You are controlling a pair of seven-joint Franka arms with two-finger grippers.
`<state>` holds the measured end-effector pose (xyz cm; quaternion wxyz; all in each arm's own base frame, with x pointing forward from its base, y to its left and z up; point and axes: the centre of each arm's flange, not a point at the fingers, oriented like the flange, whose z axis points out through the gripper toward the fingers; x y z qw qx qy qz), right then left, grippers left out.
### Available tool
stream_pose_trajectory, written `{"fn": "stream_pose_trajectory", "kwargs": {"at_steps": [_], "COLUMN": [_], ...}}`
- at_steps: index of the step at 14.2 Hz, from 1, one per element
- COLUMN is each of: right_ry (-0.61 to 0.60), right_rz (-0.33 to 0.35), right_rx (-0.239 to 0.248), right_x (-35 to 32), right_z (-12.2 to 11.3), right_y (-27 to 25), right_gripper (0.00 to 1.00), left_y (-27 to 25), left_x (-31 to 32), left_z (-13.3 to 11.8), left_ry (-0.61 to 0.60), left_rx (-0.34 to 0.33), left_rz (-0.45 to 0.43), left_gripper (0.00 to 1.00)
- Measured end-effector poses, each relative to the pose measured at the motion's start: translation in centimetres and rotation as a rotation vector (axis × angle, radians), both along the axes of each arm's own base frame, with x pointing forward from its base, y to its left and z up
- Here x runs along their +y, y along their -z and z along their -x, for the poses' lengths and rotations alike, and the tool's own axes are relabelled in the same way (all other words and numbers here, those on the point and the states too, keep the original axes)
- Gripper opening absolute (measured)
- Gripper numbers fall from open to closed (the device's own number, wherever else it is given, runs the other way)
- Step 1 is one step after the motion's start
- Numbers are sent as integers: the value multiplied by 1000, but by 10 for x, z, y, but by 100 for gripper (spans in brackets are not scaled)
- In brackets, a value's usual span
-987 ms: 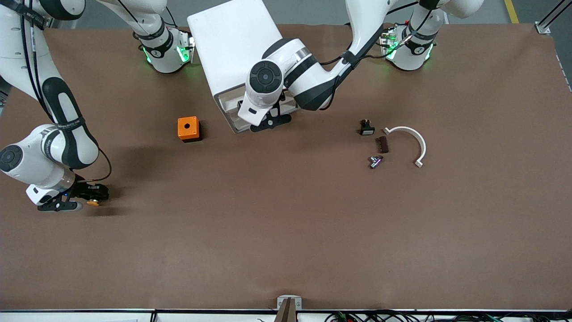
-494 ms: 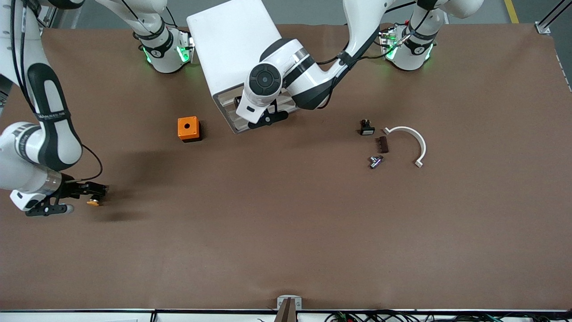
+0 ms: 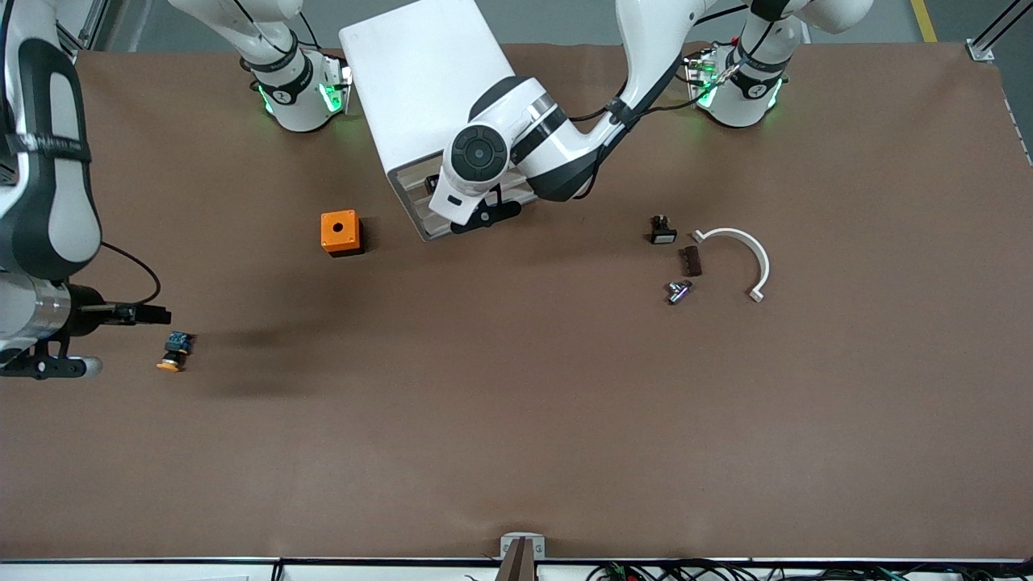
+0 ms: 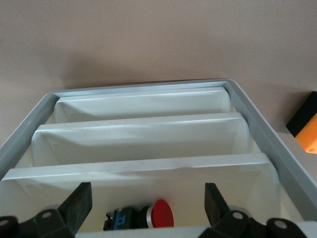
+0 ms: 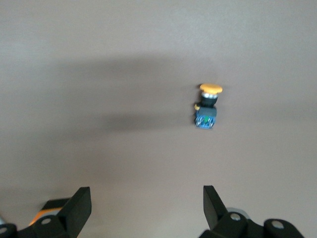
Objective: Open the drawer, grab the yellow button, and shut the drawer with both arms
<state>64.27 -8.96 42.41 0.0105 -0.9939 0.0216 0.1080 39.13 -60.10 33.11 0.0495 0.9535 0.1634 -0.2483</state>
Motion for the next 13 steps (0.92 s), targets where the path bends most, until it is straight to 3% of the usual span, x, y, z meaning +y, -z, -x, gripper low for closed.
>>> {"fn": "stream_pose_trajectory", "kwargs": {"at_steps": [5,8,10,13], "right_ry": [3,4,33,61], "right_rz": [3,2,6,13], "right_rx": [-39,-47,-36,-34], "right_x": [13,15,17,25], "right_z": [31,50,56,58], "right_y": [-99,-133,-140,-152], "right_gripper": [100,100,100,100], "left_y": [1,0,-3,-24], "left_x": [-1,1,13,56], "left_z": [1,-3,-22,-79], "left_ry": [1,-5,-39,-138], "left_rx": [3,1,-8,-33], "left_rz": [-1,0,6,26], "left_gripper": [100,100,100,100]}}
